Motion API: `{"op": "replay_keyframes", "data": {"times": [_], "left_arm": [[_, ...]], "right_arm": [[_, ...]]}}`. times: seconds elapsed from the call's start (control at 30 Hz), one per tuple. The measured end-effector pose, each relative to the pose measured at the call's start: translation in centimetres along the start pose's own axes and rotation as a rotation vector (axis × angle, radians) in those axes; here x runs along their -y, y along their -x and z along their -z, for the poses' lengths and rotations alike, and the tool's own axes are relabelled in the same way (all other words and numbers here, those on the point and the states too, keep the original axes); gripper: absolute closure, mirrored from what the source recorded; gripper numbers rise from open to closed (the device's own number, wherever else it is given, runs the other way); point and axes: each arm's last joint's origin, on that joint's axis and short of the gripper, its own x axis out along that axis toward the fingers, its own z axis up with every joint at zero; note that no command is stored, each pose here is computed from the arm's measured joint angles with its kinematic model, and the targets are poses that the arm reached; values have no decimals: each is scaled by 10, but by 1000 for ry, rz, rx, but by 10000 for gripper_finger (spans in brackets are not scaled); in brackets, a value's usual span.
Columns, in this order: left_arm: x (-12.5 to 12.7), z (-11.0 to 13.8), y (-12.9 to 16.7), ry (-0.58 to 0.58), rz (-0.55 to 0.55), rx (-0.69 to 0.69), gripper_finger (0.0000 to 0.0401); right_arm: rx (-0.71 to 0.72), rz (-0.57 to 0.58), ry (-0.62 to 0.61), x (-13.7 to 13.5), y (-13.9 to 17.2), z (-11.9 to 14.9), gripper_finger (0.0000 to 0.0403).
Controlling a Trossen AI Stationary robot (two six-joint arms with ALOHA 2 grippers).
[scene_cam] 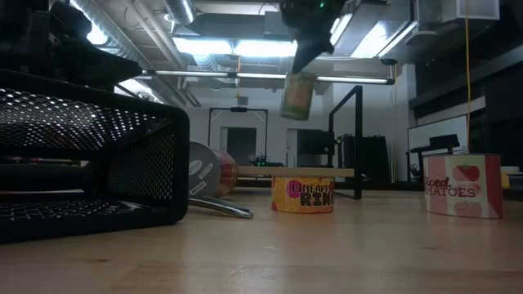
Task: Pick and place cans onto a shelf
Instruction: Put the canned orange on the shelf
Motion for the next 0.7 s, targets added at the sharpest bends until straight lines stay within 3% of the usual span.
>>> {"op": "replay_keyframes", "data": {"times": [0.33,0.7], "left_arm": [[0,0,0,0,0,0,336],[0,0,0,-1,0,0,336]], "right_arm": [[-197,-39,-27,-8,-45,8,402],[-274,-34,-16,-12,-78,10,402]]}}
